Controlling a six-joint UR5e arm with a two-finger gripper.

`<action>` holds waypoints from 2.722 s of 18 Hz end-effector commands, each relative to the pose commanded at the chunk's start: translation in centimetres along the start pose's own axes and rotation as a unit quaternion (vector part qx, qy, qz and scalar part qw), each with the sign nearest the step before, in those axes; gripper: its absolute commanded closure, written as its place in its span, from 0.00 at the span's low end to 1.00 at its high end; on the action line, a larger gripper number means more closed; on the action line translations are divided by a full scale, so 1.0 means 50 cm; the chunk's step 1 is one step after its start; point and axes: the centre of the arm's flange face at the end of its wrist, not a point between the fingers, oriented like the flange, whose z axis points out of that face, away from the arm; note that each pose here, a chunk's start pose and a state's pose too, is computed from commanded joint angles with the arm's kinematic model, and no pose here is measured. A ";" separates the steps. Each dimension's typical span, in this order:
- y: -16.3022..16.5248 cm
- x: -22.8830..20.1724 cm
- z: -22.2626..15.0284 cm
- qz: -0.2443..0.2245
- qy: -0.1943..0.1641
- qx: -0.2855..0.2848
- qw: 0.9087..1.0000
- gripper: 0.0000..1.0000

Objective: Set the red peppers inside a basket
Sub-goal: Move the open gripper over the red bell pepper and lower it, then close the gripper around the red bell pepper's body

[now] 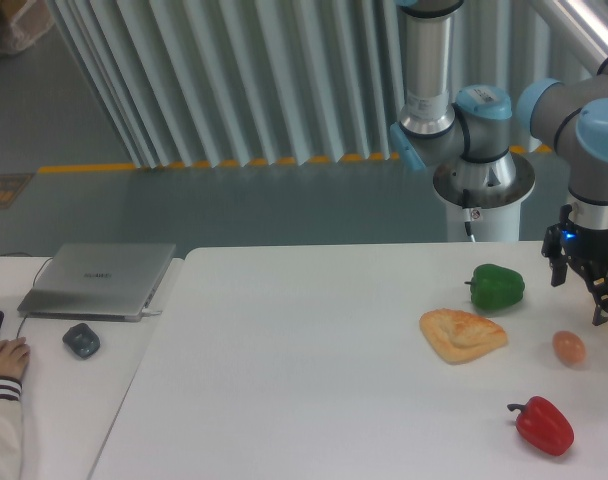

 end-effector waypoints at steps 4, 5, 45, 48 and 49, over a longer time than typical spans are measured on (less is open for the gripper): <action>-0.080 0.004 -0.010 -0.082 -0.021 0.010 0.996 0.00; -0.102 -0.006 -0.011 -0.109 -0.025 0.011 0.994 0.00; -0.256 -0.118 0.136 -0.679 -0.093 0.041 0.727 0.00; -0.254 -0.121 0.162 -0.691 -0.097 0.030 0.716 0.00; -0.253 -0.122 0.167 -0.699 -0.102 0.028 0.707 0.00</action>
